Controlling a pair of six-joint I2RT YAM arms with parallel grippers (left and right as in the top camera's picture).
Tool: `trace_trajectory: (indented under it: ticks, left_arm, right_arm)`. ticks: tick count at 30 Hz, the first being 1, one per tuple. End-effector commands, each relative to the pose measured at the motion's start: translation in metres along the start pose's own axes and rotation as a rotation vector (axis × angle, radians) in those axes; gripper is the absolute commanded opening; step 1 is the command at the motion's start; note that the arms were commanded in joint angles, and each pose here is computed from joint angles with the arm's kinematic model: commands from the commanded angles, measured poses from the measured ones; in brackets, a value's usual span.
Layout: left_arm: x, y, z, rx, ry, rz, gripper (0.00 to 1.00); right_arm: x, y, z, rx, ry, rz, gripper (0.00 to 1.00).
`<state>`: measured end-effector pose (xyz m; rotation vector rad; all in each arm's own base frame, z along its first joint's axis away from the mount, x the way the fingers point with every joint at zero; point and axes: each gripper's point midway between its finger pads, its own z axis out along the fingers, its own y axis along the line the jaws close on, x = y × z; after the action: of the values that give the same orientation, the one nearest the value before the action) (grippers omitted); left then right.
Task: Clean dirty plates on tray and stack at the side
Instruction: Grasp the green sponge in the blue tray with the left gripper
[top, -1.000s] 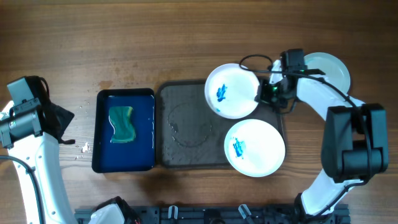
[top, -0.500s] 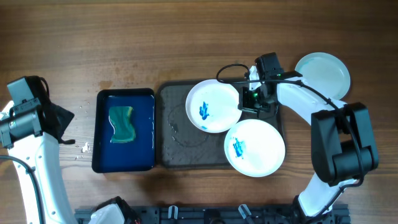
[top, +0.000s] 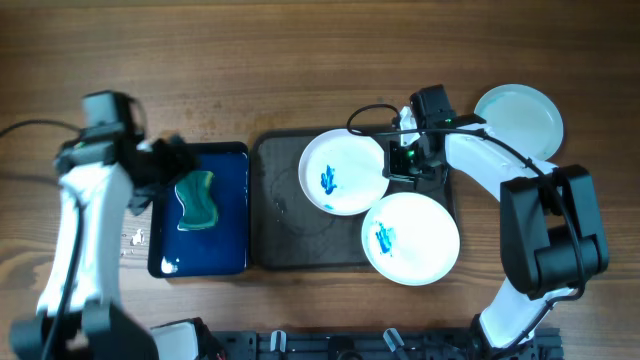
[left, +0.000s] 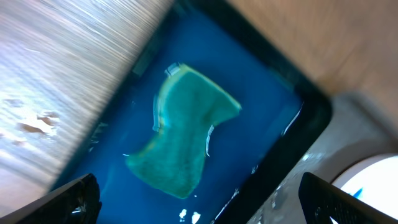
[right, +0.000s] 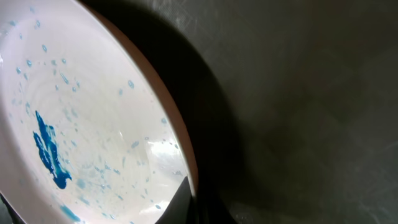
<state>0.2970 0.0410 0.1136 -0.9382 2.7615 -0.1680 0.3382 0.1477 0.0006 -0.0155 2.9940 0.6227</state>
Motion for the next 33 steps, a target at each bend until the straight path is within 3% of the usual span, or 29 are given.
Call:
trace_trajectory:
  ticks: [1,7,8,12,15,16,21,23,27,28,30,33]
  left_arm:
    - [0.024,-0.019,0.038,-0.037,0.137,0.115,1.0]
    - [0.05,-0.018,0.08,-0.115,0.292,0.166,0.99]
    - [0.051,-0.015,0.084,-0.126,0.305,0.17,0.93]
    - [0.054,-0.011,0.093,-0.133,0.335,0.255,0.97]
    - [0.049,-0.01,0.095,-0.141,0.314,0.301,0.77]
    - [0.047,-0.009,0.095,-0.15,0.305,0.298,0.75]
    - [0.048,-0.007,0.094,-0.155,0.31,0.295,0.17]
    - [0.048,-0.007,0.094,-0.156,0.311,0.295,0.08]
    - [0.047,-0.008,0.095,-0.155,0.306,0.295,0.07]
    - [0.047,-0.008,0.095,-0.153,0.305,0.295,0.11]
    - [0.047,-0.008,0.095,-0.152,0.304,0.295,0.64]
    - [0.044,-0.01,0.096,-0.147,0.293,0.295,0.74]
  right_arm:
    - [0.014,-0.007,0.009,0.027,0.055,-0.017,0.05]
    - [0.015,-0.008,0.009,0.027,0.059,-0.038,0.05]
    - [0.014,-0.008,0.009,0.027,0.058,-0.038,0.04]
    - [0.016,-0.008,0.009,0.027,0.064,-0.061,0.05]
    - [0.015,-0.008,0.009,0.027,0.061,-0.063,0.05]
    - [0.015,-0.008,0.009,0.026,0.06,-0.063,0.05]
    - [0.014,-0.008,0.009,0.03,0.058,-0.065,0.05]
    - [0.015,-0.008,0.009,0.03,0.059,-0.064,0.05]
    - [0.015,-0.008,0.009,0.03,0.06,-0.064,0.05]
    - [0.015,-0.008,0.009,0.03,0.061,-0.064,0.04]
    - [0.015,-0.008,0.009,0.03,0.063,-0.063,0.04]
    - [0.015,-0.008,0.009,0.03,0.063,-0.063,0.04]
